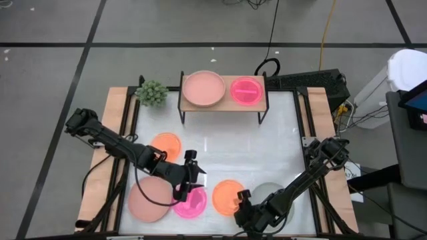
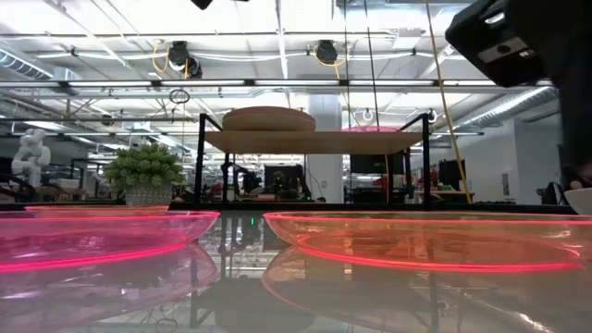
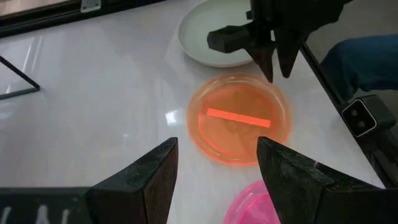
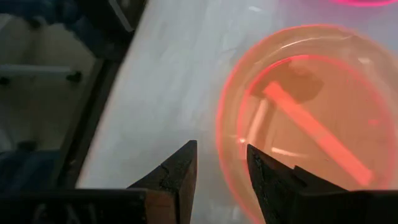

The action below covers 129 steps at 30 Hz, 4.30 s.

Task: Place and stack plates onto a shelf
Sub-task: Stack the bottom orange plate on top of the pink transparent plate

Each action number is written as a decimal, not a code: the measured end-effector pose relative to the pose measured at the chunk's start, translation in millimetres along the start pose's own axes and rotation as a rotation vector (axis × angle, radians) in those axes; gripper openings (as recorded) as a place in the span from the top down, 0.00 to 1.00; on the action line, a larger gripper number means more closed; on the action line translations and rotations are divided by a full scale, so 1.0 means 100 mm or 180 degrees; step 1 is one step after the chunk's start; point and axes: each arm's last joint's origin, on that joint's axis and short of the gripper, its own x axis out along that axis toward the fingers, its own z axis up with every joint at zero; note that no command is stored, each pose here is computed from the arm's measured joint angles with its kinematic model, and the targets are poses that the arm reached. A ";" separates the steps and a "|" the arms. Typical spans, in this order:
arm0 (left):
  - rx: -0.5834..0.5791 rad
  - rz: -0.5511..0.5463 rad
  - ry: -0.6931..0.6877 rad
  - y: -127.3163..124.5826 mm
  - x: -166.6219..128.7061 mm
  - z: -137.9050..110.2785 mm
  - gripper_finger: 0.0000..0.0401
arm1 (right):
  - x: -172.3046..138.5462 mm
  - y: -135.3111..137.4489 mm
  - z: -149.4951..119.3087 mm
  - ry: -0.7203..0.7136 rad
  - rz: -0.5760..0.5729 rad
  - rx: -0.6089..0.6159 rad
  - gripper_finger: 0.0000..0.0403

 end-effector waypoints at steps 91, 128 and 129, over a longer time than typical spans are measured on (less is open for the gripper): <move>0.0438 0.0587 0.0405 0.20 0.02 -0.11 0.44 | -1.49 -1.65 -0.03 0.0175 -0.1522 -0.1036 1.00; 0.0174 0.0763 0.0470 0.41 0.25 -0.48 0.44 | -1.91 -3.16 -0.35 0.0435 -0.1870 -0.0490 1.00; 0.0174 0.0763 0.0471 0.41 0.25 -0.48 0.44 | -1.90 -3.20 -0.36 0.0443 -0.1843 -0.0481 1.00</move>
